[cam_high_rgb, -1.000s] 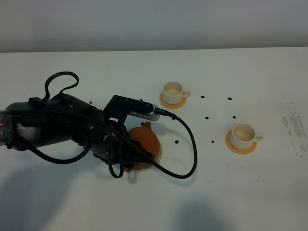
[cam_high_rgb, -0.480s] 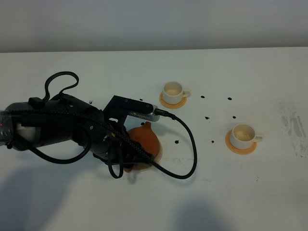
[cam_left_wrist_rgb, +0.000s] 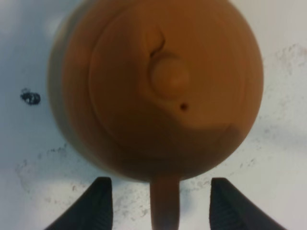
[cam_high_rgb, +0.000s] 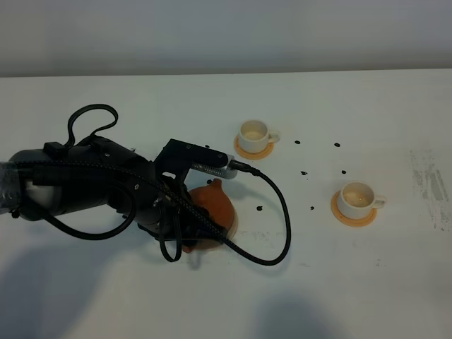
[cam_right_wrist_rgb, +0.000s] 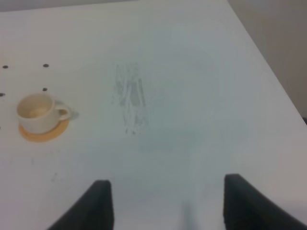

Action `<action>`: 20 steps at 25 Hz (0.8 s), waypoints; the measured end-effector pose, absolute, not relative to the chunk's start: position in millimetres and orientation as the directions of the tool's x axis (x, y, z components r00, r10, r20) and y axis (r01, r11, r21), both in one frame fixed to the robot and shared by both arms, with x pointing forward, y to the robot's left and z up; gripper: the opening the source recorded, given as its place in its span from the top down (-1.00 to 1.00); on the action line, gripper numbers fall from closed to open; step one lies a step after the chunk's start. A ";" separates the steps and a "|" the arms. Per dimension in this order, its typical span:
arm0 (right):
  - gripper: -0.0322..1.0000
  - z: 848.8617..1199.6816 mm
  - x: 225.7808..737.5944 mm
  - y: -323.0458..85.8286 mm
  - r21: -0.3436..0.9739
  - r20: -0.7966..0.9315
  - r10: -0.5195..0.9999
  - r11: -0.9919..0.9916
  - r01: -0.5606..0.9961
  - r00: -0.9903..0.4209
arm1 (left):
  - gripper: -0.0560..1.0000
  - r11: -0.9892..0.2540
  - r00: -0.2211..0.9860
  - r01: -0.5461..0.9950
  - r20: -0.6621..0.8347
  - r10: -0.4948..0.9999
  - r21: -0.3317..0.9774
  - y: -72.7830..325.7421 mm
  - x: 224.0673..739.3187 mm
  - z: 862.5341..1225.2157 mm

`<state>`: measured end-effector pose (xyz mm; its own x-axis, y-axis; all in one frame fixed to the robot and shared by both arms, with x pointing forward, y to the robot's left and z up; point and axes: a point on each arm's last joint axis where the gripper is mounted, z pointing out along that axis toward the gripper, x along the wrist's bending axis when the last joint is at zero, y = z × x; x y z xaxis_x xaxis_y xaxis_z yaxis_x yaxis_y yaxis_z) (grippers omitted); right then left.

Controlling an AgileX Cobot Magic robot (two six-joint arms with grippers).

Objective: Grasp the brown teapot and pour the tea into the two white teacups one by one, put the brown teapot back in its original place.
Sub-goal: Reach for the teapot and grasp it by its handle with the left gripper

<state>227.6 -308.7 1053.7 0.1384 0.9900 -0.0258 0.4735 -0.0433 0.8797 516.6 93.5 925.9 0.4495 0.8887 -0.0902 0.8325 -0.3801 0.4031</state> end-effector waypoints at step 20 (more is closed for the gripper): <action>-0.03 1053.7 227.6 -308.7 0.880 -0.026 0.990 -0.043 0.474 0.138 | 0.35 -0.388 0.450 0.838 -0.085 0.889 0.384 92.8 517.6 919.3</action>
<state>227.6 -308.7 1053.7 0.1384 0.9900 -0.0258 0.4735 -0.0433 0.8797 517.6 92.8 919.3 0.4505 0.8887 -0.0851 0.8380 -0.3880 0.3838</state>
